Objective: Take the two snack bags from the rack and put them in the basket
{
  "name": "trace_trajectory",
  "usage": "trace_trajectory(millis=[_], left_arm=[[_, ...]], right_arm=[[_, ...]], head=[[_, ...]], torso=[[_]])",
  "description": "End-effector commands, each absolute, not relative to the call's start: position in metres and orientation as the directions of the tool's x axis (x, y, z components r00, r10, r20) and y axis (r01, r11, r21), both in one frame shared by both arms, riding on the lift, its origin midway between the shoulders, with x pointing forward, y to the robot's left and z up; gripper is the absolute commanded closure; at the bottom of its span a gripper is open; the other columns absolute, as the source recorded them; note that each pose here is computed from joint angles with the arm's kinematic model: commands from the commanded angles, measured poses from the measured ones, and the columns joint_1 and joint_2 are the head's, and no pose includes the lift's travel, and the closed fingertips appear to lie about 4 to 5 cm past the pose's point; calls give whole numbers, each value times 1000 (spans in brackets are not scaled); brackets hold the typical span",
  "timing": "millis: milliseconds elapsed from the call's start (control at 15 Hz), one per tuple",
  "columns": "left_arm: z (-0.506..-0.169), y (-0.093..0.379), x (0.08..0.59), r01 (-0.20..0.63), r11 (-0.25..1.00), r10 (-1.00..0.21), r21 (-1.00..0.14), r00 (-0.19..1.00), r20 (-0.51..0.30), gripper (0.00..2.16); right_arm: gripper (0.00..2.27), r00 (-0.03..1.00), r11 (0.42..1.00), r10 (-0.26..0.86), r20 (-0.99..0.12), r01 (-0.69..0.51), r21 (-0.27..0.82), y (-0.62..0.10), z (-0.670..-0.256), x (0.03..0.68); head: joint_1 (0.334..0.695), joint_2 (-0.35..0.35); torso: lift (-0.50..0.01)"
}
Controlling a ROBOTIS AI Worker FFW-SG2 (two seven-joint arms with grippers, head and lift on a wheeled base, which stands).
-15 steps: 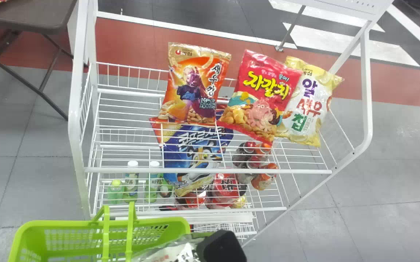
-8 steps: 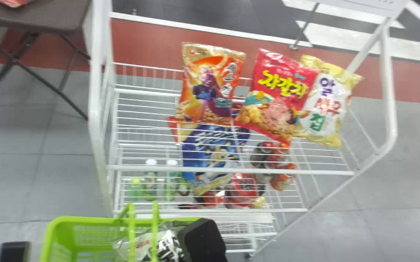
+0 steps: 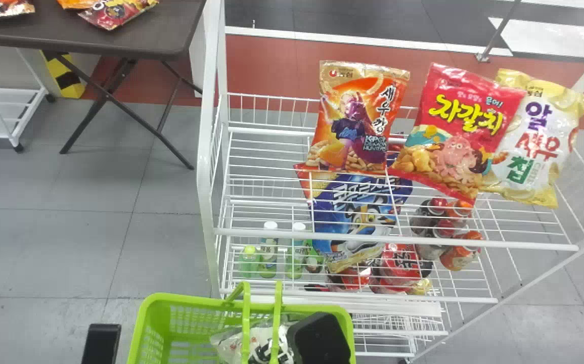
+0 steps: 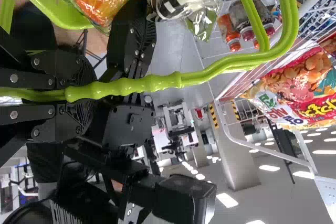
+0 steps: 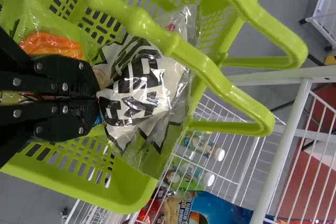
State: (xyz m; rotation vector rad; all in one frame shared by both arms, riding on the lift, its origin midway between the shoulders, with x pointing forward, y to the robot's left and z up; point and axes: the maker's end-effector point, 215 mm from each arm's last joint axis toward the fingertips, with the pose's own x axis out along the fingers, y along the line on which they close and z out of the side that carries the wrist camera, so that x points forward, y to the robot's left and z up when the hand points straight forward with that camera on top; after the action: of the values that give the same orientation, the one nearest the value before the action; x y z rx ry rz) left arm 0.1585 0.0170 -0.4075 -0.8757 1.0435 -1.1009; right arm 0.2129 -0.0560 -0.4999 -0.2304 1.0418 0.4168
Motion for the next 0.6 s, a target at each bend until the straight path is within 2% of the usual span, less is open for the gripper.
trace_trajectory(millis=[0, 200, 533], left_arm=[[-406, 17, 159, 273, 242, -969, -931, 116, -218, 1838], [-405, 17, 158, 275, 241, -969, -931, 114, -217, 1838], [-404, 22, 159, 277, 244, -968, -929, 120, -219, 1838]], right_arm=[[6, 374, 893, 230, -898, -447, 42, -61, -508, 198], [26, 360, 894, 240, -901, -443, 61, -61, -516, 197], [83, 516, 925, 206, -832, -380, -7, -82, -474, 236]], head=[[695, -132], [695, -164], [695, -165]], torso=[[-11], [-11], [-11]])
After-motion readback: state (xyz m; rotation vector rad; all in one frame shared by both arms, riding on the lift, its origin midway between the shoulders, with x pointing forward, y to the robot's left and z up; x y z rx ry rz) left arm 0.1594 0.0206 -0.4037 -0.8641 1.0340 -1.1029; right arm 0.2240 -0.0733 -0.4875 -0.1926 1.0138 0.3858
